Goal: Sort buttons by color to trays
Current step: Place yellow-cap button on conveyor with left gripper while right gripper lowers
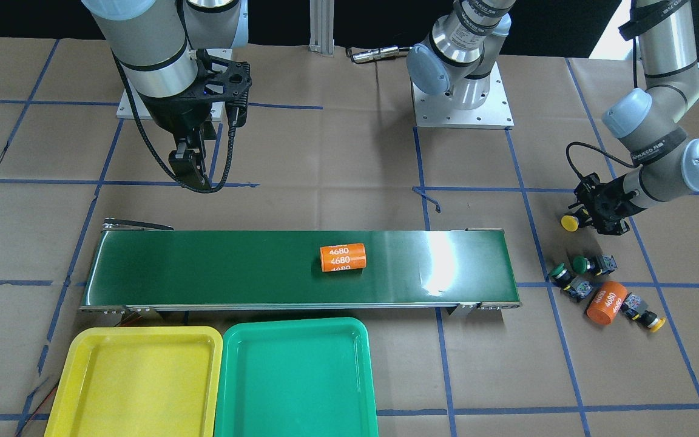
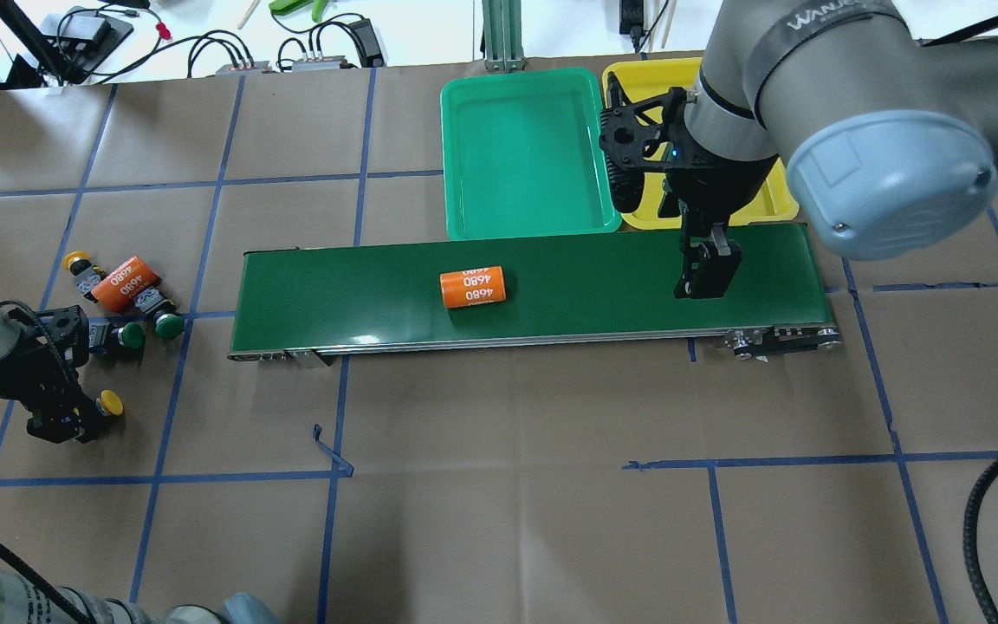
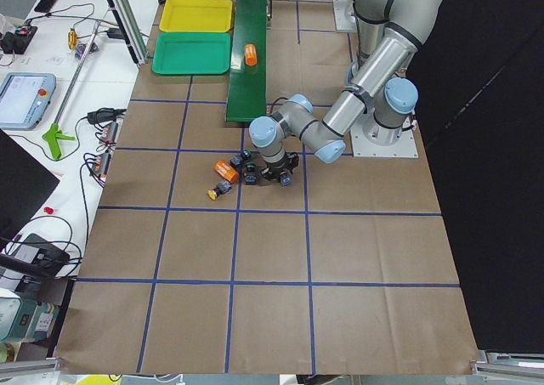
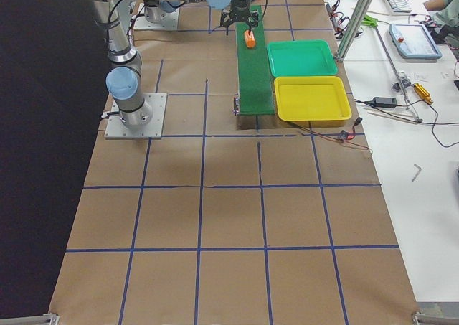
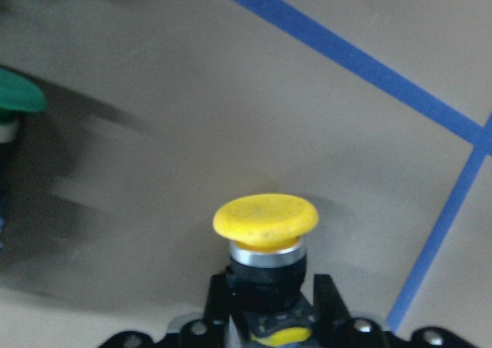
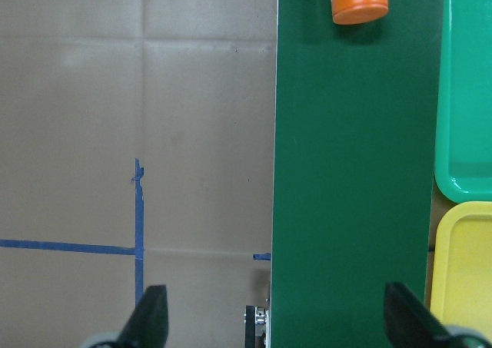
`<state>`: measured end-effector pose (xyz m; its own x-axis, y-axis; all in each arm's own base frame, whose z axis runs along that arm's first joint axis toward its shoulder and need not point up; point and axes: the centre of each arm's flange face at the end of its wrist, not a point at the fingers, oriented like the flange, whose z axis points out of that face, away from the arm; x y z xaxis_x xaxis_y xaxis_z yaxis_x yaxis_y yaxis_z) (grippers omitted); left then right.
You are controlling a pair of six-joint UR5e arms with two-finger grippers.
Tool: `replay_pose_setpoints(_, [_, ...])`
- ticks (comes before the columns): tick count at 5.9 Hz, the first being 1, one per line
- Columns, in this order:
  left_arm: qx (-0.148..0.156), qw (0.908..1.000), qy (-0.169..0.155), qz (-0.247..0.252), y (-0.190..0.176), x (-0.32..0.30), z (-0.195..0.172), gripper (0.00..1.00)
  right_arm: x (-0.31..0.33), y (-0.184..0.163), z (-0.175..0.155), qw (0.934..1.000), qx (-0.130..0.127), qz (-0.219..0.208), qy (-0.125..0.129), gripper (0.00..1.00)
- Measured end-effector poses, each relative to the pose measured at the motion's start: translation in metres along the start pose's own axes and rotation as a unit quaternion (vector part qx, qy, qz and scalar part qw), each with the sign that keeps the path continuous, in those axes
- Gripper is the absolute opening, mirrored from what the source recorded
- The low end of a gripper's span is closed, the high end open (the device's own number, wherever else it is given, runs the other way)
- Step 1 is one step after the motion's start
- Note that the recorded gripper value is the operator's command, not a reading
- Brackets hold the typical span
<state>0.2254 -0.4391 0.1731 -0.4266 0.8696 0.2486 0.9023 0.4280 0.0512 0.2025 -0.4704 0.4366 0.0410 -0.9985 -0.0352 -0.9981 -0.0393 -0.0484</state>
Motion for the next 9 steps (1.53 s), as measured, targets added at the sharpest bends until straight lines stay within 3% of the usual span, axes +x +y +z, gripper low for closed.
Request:
replay_pose_setpoints(2, [0.012,0.9991,-0.032,0.025,-0.028,-0.012,-0.057,0.0,-0.007,-0.005,0.015,0.9999,0.0,-0.006,-0.013,1.0])
replay_pose_setpoints(4, [0.019,0.9902,-0.061,0.124,-0.132,-0.015,-0.136,0.0,-0.01,-0.007,0.021,0.9999,-0.001,-0.007,-0.014,1.0])
replay_pose_setpoints(6, [0.004,0.9741,-0.062,0.217,-0.245,0.012,-0.144,0.0,-0.009,-0.006,0.02,0.9999,-0.003,-0.007,-0.011,1.0])
replay_pose_setpoints(8, [-0.003,0.9716,-0.048,0.232,-0.307,0.042,-0.123,0.02,-0.009,-0.006,0.019,0.9999,-0.004,-0.007,-0.011,1.0])
replay_pose_setpoints(9, [-0.007,0.9747,-0.04,0.22,-0.321,0.05,-0.113,0.36,-0.009,-0.006,0.019,0.9999,-0.004,-0.006,-0.011,1.0])
